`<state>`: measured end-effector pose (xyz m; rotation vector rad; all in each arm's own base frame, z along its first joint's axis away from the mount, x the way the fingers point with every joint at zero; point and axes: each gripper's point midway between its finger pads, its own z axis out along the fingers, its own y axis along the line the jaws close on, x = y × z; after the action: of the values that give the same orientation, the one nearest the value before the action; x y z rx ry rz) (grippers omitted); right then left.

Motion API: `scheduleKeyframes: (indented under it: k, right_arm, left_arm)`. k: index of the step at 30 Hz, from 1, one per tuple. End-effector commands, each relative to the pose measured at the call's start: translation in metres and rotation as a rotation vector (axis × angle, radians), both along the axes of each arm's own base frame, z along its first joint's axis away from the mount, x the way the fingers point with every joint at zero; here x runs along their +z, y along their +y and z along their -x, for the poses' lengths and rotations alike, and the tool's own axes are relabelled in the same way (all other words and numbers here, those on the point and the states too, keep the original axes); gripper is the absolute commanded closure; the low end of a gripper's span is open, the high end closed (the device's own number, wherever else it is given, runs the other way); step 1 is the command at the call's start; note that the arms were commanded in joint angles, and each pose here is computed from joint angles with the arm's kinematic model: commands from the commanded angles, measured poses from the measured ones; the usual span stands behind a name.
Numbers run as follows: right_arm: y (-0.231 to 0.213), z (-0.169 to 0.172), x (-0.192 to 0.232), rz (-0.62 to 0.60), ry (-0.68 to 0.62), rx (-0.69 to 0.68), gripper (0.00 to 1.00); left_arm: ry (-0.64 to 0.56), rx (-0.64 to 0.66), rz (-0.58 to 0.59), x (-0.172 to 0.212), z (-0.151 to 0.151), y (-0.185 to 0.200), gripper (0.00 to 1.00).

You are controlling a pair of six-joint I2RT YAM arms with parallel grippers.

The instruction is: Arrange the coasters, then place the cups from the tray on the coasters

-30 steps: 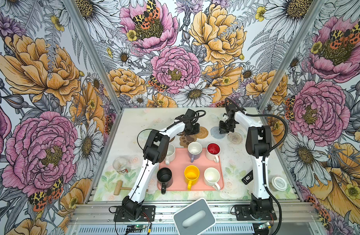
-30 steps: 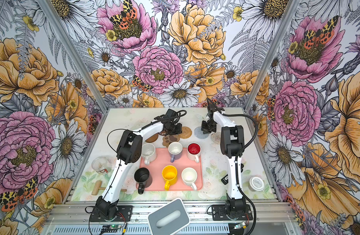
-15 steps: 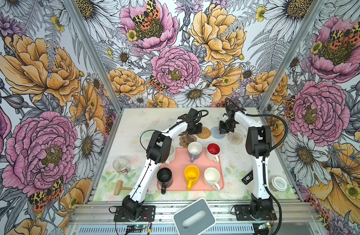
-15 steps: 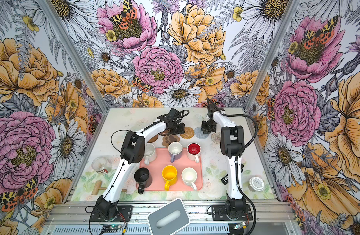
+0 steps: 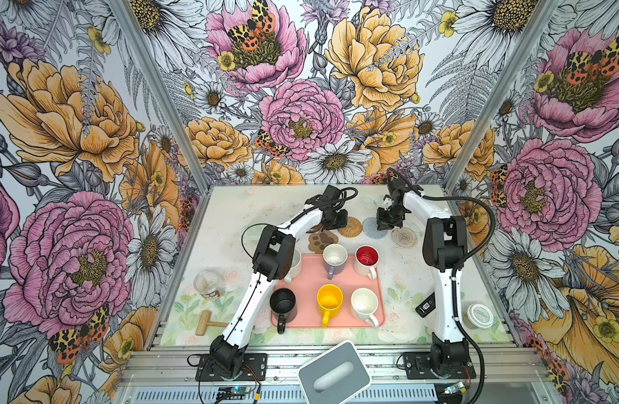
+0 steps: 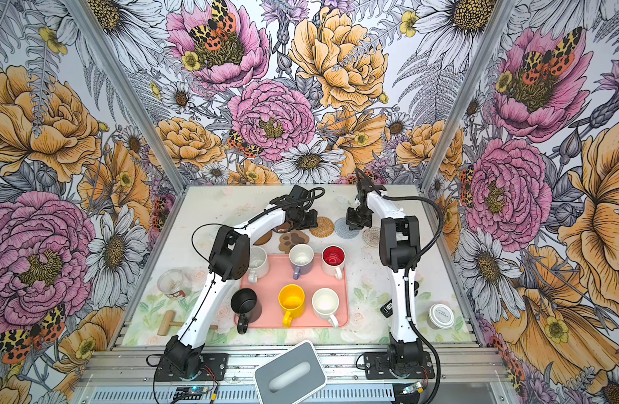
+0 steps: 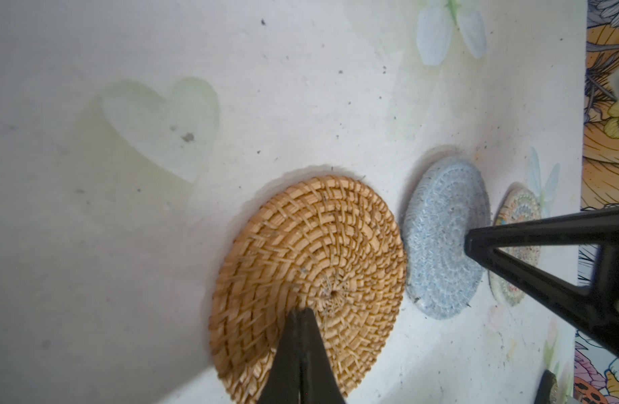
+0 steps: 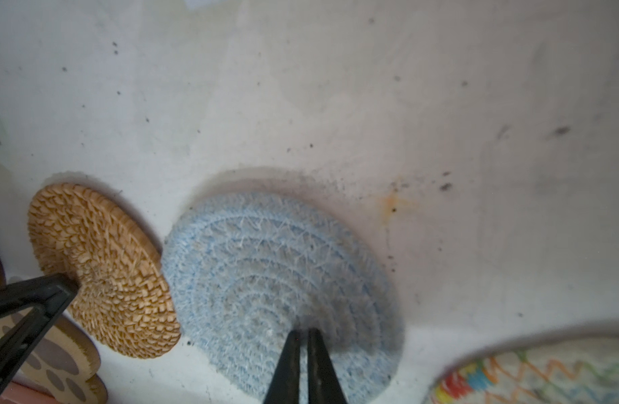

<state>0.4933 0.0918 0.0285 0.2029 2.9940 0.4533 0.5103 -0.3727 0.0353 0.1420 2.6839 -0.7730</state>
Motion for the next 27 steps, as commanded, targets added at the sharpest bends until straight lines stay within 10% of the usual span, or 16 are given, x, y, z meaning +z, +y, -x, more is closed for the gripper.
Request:
scheduleKeyframes:
  k: [1, 27]
  right_arm:
    - [-0.005, 0.002, 0.001, 0.015, 0.001, -0.003, 0.86]
    - [-0.042, 0.013, 0.074, 0.04, -0.137, -0.019, 0.78]
  left_arm:
    - [0.022, 0.023, -0.01, -0.007, -0.003, 0.005, 1.0]
    - [-0.141, 0.059, 0.053, 0.097, -0.027, 0.039, 1.0]
